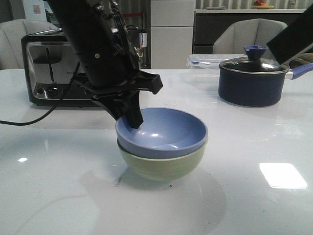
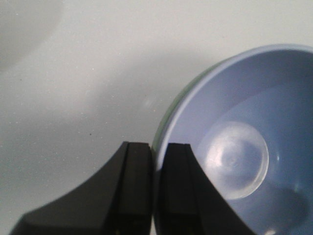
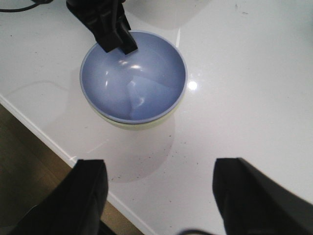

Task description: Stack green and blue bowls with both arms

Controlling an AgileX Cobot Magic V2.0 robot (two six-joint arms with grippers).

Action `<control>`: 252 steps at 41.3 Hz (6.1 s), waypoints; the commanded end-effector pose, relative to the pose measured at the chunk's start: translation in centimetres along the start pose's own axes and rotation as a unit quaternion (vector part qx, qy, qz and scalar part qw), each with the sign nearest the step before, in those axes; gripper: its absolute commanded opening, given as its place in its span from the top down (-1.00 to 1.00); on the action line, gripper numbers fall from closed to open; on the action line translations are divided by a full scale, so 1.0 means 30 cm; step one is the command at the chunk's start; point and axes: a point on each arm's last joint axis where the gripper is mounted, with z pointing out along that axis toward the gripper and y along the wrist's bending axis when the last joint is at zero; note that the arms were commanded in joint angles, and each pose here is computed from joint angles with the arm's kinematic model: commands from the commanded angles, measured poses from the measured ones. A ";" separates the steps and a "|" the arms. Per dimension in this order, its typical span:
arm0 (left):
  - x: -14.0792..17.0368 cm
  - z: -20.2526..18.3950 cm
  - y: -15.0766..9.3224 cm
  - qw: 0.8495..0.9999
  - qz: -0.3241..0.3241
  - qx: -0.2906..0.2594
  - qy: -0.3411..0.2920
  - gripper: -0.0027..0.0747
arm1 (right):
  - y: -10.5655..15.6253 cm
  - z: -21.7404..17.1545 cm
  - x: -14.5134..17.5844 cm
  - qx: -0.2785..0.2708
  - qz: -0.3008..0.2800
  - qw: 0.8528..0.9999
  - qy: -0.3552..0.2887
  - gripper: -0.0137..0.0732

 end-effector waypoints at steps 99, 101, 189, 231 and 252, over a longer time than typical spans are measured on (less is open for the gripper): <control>0.729 -0.726 -0.066 0.954 0.098 -0.090 -0.270 0.69 | 0.000 -0.022 -0.046 0.004 -0.008 0.999 -0.046 0.55; 0.729 -0.726 -0.066 0.954 0.098 -0.090 -0.270 0.69 | 0.000 -0.022 -0.046 0.004 -0.008 0.999 -0.046 0.55; 1.121 -0.475 0.072 0.749 -0.057 -0.273 -0.601 0.69 | 0.000 -0.022 -0.046 0.004 -0.008 0.999 -0.046 0.55; 1.121 -0.475 0.073 0.749 -0.058 -0.273 -0.601 0.69 | -0.104 -0.140 0.032 0.113 0.051 0.985 -0.124 0.55; 1.121 -0.475 0.073 0.749 -0.058 -0.273 -0.601 0.69 | -0.105 -0.170 0.445 0.288 0.062 0.891 -0.346 0.55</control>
